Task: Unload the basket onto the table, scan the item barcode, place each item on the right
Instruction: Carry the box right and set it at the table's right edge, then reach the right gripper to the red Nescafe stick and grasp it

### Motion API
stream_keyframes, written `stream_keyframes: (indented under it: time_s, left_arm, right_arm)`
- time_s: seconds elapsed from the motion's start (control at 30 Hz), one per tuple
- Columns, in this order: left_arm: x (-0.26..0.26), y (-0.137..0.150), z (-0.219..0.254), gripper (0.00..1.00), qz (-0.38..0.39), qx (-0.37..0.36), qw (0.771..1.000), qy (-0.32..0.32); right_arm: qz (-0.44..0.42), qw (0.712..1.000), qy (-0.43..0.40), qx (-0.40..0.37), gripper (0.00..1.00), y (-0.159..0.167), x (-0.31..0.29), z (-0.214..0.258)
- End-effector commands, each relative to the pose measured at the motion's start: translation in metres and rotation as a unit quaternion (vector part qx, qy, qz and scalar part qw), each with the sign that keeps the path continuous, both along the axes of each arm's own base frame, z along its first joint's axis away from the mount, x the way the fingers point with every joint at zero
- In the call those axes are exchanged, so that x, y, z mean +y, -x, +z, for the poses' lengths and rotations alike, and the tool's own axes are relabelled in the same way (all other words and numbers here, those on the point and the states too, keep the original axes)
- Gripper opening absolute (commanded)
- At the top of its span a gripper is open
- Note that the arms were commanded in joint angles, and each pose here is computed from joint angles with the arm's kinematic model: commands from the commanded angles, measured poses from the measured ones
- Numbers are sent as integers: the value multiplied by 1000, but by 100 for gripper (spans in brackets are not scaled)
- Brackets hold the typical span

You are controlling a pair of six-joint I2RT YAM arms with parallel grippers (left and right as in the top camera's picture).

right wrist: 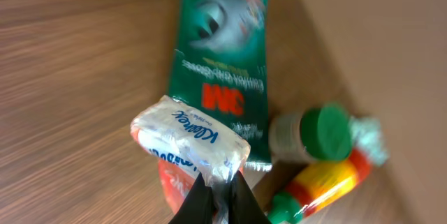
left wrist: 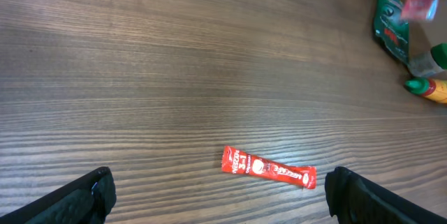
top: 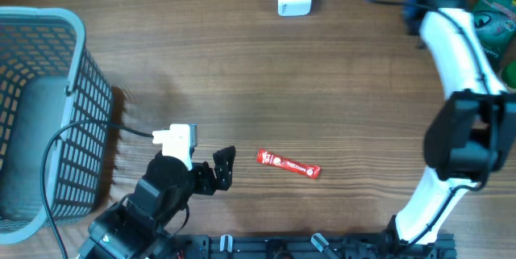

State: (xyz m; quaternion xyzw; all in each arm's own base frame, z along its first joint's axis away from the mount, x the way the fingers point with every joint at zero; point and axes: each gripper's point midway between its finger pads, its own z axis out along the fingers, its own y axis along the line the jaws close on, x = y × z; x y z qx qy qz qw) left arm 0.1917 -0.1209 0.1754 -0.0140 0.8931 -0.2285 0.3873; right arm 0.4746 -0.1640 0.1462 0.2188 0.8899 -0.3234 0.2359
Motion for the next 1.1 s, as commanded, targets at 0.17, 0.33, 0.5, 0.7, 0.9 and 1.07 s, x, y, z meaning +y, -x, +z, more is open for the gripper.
stream_keyframes:
  time_s: [0.17, 0.33, 0.5, 0.7, 0.9, 1.07]
  left_arm:
    - [1, -2, 8, 100, -2, -15, 1000, -5]
    - [1, -2, 8, 100, -2, -15, 1000, -5]
    - [1, -2, 8, 100, -2, -15, 1000, -5]
    - [1, -2, 8, 100, -2, -15, 1000, -5]
    - [1, -2, 8, 100, -2, -15, 1000, -5]
    - [1, -2, 8, 100, -2, -15, 1000, -5]
  right_arm:
    - [-118, 981, -147, -42, 27, 41, -62, -46]
    - [-103, 973, -201, -53, 100, 44, -49, -34]
    - [7, 939, -328, -102, 100, 44, 39, 37]
    - [334, 848, -408, -43, 100, 87, 202, 109]
    - [486, 731, -445, 176, 100, 187, 325, 52]
    - [451, 707, -464, 286, 100, 257, 364, -37]
